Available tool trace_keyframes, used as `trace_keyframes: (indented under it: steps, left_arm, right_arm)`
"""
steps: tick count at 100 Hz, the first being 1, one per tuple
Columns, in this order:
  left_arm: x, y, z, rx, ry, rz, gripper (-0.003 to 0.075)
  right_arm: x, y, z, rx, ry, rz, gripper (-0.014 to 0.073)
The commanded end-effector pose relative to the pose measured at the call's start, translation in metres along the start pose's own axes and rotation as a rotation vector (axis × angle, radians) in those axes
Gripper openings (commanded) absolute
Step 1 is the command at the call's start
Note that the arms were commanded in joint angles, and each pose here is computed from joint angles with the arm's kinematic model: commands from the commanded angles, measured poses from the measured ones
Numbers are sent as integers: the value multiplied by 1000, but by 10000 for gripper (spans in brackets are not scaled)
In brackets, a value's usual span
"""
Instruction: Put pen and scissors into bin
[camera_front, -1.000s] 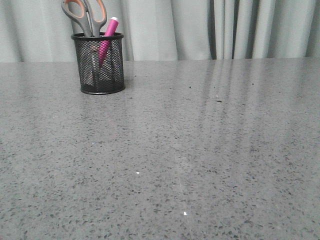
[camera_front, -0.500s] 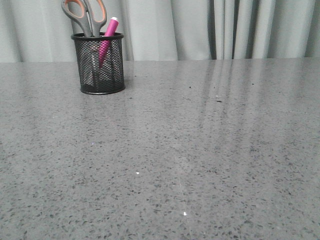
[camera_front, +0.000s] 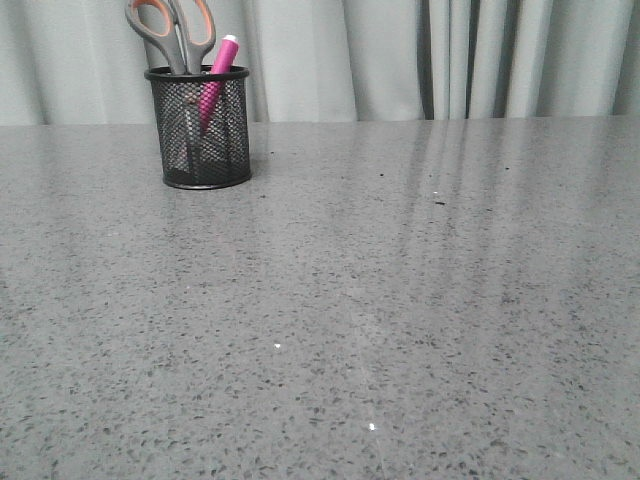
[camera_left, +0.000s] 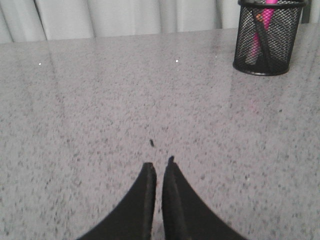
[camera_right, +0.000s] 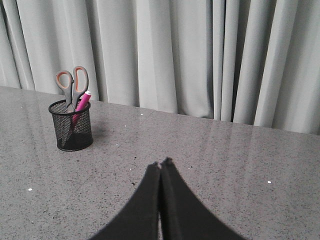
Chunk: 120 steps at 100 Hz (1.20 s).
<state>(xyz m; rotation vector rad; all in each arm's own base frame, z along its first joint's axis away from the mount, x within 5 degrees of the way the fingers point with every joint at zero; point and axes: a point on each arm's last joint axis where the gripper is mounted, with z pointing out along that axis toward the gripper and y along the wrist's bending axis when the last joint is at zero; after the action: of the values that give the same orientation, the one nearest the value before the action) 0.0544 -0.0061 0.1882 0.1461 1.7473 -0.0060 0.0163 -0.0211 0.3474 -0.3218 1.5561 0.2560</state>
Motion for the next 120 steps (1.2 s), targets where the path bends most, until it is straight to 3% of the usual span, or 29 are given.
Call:
trace_keyframes:
  steps: [1,77,91,120]
  left_arm:
    - [13,0,2,-16,26,-18,9]
    - [14,1,2,-42,24,-25,9]
    - [14,1,2,-42,24,-25,9]
    - [14,1,2,-42,24,-25,9]
  right_arm:
    - [-12,0,0,3,-74,-35,-69]
    - [-12,0,0,2,-74,-35,-69]
    - [12,-5,8,101,77,-106,-69]
    - [87,21,48,103,70,-3,-69]
